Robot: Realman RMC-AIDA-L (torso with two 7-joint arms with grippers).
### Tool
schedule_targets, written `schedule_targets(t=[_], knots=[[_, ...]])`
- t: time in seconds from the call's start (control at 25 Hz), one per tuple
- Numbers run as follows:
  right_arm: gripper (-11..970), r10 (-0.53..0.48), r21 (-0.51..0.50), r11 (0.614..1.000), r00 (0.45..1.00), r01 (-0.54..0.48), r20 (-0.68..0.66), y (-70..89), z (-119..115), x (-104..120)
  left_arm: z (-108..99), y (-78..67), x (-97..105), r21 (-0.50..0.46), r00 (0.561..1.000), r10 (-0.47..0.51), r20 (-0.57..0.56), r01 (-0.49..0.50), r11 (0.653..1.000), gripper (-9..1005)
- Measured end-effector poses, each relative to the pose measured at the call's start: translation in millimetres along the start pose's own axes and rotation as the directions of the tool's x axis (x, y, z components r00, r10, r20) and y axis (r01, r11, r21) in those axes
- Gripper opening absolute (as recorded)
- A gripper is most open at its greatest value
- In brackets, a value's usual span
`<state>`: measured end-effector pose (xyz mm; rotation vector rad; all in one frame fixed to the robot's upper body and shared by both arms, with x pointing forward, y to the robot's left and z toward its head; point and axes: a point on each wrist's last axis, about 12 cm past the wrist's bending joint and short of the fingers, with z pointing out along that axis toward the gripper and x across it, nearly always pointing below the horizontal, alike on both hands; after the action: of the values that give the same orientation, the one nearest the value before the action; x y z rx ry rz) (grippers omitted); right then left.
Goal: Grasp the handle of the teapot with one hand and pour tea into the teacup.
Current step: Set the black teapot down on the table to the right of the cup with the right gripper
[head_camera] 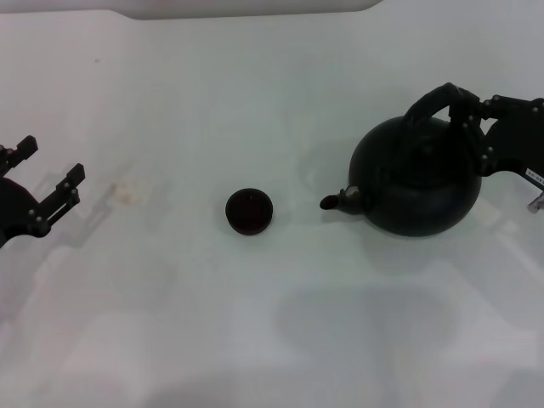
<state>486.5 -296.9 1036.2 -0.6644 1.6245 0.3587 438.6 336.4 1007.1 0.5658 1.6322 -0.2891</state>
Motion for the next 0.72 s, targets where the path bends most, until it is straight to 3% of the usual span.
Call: schedule_targets(t=[0.72], knots=[[192, -0.001, -0.016, 1.0, 1.0, 0.001, 0.022, 2.3, -4.1, 1.4, -0.1, -1.3, 0.4, 0.009, 1.0, 0.001, -0.002, -0.001, 1.0, 725]])
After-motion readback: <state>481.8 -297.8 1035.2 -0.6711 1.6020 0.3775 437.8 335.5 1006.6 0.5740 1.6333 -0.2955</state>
